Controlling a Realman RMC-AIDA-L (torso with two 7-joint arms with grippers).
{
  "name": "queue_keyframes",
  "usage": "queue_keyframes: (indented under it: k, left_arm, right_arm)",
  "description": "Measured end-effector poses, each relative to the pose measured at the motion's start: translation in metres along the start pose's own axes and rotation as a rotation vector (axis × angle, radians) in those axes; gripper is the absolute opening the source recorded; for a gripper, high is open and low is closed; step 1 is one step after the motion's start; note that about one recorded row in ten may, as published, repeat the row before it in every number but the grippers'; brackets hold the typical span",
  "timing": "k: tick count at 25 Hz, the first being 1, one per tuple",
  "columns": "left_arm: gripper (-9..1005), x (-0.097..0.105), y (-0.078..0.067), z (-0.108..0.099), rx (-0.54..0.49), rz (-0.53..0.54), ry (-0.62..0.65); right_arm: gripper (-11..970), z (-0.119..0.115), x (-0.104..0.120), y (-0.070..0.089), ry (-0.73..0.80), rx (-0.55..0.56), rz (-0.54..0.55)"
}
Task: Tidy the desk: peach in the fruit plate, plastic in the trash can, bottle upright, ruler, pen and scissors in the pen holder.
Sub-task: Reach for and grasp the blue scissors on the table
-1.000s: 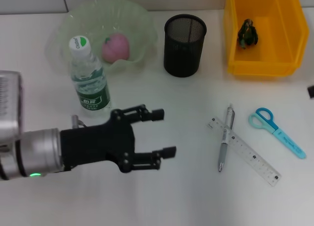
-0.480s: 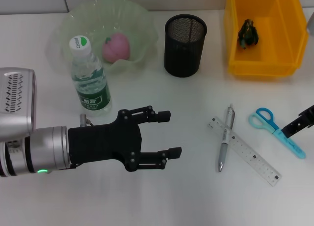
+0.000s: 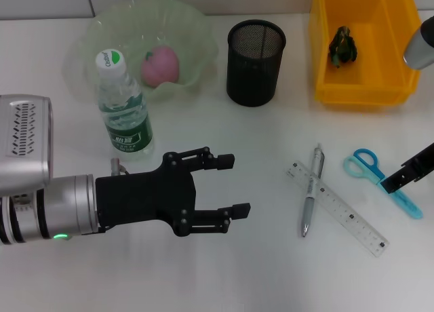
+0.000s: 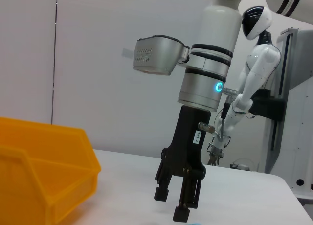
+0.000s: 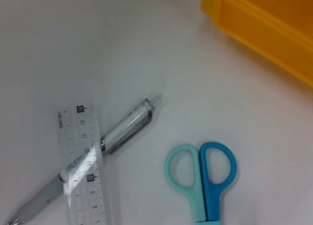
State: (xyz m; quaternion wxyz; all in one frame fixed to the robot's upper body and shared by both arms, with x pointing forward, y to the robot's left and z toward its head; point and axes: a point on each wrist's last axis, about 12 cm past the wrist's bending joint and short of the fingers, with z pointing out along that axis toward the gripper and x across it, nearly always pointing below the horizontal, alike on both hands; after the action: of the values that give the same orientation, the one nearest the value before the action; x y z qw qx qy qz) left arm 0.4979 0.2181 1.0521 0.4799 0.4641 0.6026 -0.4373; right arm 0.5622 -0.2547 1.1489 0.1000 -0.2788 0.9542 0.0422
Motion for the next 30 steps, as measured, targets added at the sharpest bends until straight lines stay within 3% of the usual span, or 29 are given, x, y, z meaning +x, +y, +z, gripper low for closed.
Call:
queue_keyframes:
  k: [10,15,21,30]
  left_arm:
    - [794,0.002,-0.001,-0.001,-0.003,-0.005,0.003]
    - [794,0.001,-0.001,-0.001,-0.003,-0.004,0.004]
    - [792,0.001,0.0,-0.001,-0.004,-0.003,0.004]
    - [791,0.001,0.0,-0.001,-0.004,-0.003,0.004]
  right_arm:
    - [727,0.015,-0.001,0.002,-0.017,-0.043,0.018]
    - [543,0.019,-0.001,0.001,-0.013,-0.046,0.021]
    - [537,0.02,-0.001,0.002,-0.012,-0.045,0.01]
    - [451,0.024,-0.001,0.004,0.002,-0.048,-0.004]
